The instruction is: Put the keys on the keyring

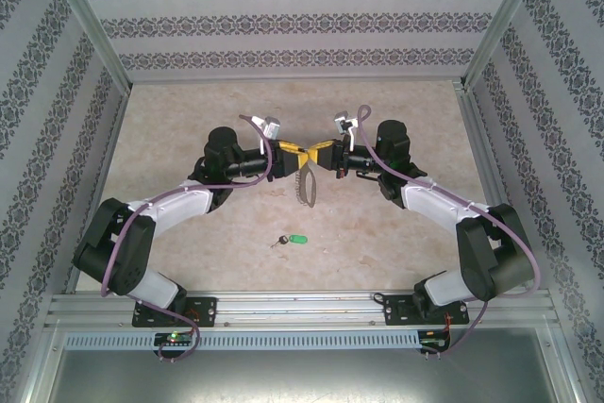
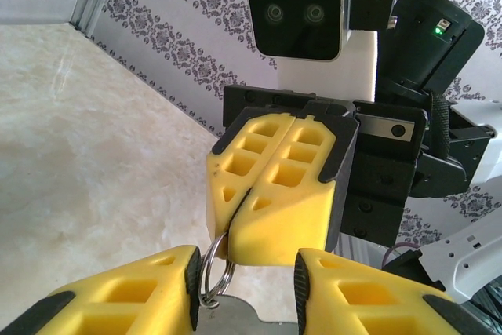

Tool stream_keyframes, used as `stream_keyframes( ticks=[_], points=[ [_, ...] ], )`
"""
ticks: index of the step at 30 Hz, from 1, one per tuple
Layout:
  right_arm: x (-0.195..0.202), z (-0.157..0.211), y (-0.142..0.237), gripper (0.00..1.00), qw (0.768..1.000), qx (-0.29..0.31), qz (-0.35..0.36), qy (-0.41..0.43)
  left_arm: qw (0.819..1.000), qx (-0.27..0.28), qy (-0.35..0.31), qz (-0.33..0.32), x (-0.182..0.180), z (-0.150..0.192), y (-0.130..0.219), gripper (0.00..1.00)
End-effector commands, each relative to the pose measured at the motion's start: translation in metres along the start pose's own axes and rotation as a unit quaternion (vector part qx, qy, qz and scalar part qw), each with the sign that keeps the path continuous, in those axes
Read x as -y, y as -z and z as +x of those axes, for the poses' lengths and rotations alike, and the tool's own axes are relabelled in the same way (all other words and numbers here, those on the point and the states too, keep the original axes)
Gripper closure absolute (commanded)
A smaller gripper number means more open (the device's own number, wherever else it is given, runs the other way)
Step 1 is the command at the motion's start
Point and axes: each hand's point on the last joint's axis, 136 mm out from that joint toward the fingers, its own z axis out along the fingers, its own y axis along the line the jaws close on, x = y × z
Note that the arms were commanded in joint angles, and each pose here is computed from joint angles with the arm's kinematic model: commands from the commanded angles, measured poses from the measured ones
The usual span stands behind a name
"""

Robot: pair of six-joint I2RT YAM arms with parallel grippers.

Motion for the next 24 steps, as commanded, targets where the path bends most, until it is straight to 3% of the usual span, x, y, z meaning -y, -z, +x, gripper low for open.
stream_keyframes(
  ticks=[1, 14, 16, 17, 18, 19, 21, 24],
  points=[
    [-0.009, -0.011, 0.004, 1.0, 0.999, 0.017, -0.014, 0.03, 1.0, 0.013, -0.015, 0.02, 0.007, -0.006, 0.005, 0.65],
    [-0.007, -0.012, 0.003, 1.0, 0.999, 0.016, -0.015, 0.027, 1.0, 0.021, -0.012, 0.019, 0.003, -0.012, 0.003, 0.92],
    [-0.007, -0.013, 0.003, 1.0, 0.999, 0.018, -0.013, 0.025, 1.0, 0.022, -0.012, 0.019, 0.002, -0.013, 0.002, 1.0],
    [-0.006, -0.016, 0.005, 0.94, 0.999, 0.021, -0.009, 0.024, 1.0, 0.021, -0.012, 0.018, 0.002, -0.012, 0.002, 1.0],
    [-0.004, -0.019, 0.008, 0.71, 0.999, 0.028, -0.002, 0.021, 1.0, 0.023, -0.014, 0.017, 0.001, -0.013, 0.002, 1.0],
    [-0.001, -0.024, 0.014, 0.55, 0.999, 0.039, 0.01, 0.019, 0.999, 0.024, -0.018, 0.014, 0.001, -0.014, 0.002, 1.0],
    [0.007, -0.034, 0.029, 0.42, 0.997, 0.067, 0.041, 0.013, 0.999, 0.026, -0.027, 0.009, 0.001, -0.016, 0.003, 1.0],
    [0.013, -0.041, 0.047, 0.36, 0.993, 0.096, 0.074, 0.007, 0.999, 0.027, -0.047, 0.002, 0.002, -0.018, 0.005, 1.0]
  ],
)
